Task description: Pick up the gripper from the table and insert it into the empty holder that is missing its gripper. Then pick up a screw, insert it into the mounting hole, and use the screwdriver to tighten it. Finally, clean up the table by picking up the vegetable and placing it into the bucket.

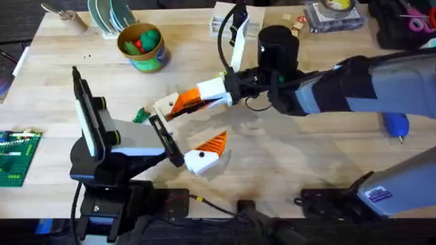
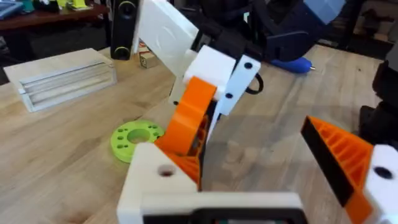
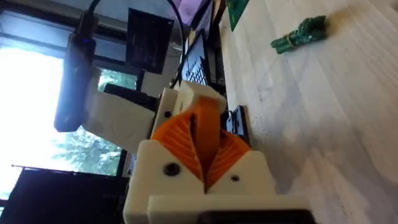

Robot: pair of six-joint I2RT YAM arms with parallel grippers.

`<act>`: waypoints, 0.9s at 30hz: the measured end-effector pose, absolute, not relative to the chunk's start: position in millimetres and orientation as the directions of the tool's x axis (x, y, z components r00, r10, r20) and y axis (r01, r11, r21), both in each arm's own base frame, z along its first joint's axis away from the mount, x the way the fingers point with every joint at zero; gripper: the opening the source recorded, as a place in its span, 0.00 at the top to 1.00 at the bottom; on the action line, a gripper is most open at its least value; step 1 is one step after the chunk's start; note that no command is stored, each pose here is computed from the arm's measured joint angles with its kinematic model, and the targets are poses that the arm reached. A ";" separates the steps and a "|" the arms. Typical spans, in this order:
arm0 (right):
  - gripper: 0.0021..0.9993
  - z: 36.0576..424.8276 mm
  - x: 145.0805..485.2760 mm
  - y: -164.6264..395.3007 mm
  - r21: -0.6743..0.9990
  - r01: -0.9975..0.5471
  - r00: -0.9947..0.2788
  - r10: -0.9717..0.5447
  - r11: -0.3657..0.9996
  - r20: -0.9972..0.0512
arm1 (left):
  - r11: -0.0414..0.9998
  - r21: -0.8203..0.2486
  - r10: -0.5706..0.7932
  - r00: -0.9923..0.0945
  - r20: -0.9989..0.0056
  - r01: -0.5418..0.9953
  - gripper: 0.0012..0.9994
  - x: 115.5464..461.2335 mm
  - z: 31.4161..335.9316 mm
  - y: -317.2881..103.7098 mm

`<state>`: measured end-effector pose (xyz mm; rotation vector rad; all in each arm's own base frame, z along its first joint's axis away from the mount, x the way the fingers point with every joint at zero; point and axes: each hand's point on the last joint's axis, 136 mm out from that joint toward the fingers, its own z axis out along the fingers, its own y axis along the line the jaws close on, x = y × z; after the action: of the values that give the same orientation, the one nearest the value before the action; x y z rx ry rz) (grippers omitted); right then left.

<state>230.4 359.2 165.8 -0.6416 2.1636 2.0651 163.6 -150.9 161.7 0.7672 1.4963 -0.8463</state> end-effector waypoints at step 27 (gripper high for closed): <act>0.99 166.2 234.8 364.7 0.888 -0.459 -0.869 -0.207 -0.003 -0.450 | 0.515 -0.080 -0.005 -0.090 -0.996 0.853 0.01 163.1 161.6 -150.3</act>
<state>234.8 364.7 166.2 -0.7059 2.0751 1.9782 163.1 -150.3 161.6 0.7698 1.4949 -0.8501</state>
